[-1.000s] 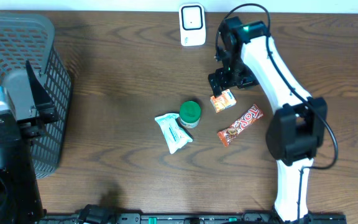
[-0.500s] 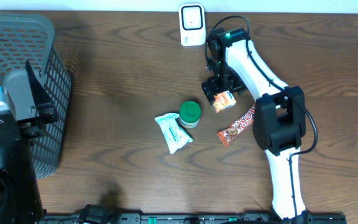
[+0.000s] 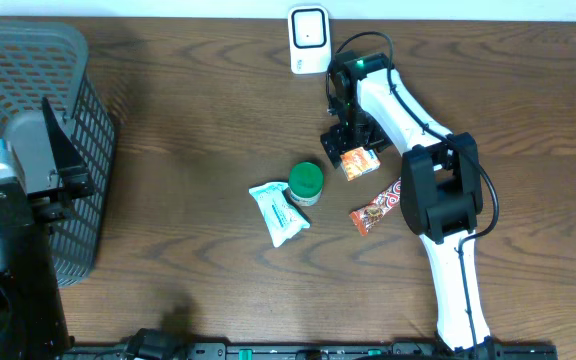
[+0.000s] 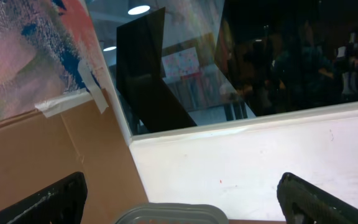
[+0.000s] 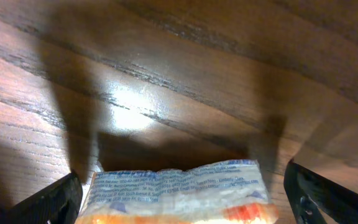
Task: Scan the item barcode
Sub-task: 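Carry the Kleenex pack up to the white scanner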
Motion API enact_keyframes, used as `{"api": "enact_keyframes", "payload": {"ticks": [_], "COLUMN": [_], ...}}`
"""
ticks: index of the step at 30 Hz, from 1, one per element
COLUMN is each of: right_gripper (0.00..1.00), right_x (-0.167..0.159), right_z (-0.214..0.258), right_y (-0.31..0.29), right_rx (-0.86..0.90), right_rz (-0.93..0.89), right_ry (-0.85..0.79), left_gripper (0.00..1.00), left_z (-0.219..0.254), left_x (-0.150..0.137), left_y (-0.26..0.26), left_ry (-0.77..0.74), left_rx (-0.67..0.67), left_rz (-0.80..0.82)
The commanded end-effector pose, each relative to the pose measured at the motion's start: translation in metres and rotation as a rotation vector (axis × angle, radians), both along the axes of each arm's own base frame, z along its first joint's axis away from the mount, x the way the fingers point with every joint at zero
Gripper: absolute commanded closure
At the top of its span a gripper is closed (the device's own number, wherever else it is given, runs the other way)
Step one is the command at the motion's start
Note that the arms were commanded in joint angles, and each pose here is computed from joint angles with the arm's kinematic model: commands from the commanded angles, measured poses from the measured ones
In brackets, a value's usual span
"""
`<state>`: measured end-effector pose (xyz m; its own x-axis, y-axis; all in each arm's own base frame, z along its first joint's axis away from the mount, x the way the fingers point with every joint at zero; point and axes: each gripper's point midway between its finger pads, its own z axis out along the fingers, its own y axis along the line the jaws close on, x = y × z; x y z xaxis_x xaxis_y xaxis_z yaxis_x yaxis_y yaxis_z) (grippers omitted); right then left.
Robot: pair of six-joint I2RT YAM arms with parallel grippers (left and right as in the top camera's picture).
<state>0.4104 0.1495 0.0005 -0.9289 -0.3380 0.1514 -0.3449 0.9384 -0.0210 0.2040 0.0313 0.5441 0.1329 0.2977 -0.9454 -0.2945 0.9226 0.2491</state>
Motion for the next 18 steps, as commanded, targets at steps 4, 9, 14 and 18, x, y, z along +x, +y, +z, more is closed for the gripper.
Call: {"api": "enact_keyframes", "payload": {"ticks": [4,9,14,18], "right_gripper": [0.16,0.37,0.55,0.56], "right_x": [0.004,0.006,0.01,0.012], "right_z": [-0.002,-0.002,0.009,0.026], "right_y": [0.014,0.015,0.022,0.021], "right_rx": [-0.013,-0.012,0.022,0.018], "right_rz": [0.057,0.041,0.004,0.003], "right_ry": [-0.034,-0.042,-0.055,-0.06], "left_gripper": [0.02,0.02,0.02,0.02], "left_z": [-0.001,-0.001,-0.003,-0.003], "left_x": [0.001,0.001,0.002,0.002], "left_y": [-0.001,-0.001,-0.001,-0.001], "left_ry": [0.0,0.0,0.007,0.008], "left_rx": [-0.006,-0.006,-0.004,-0.004], "left_rz": [-0.007,-0.007,-0.007,-0.007]}}
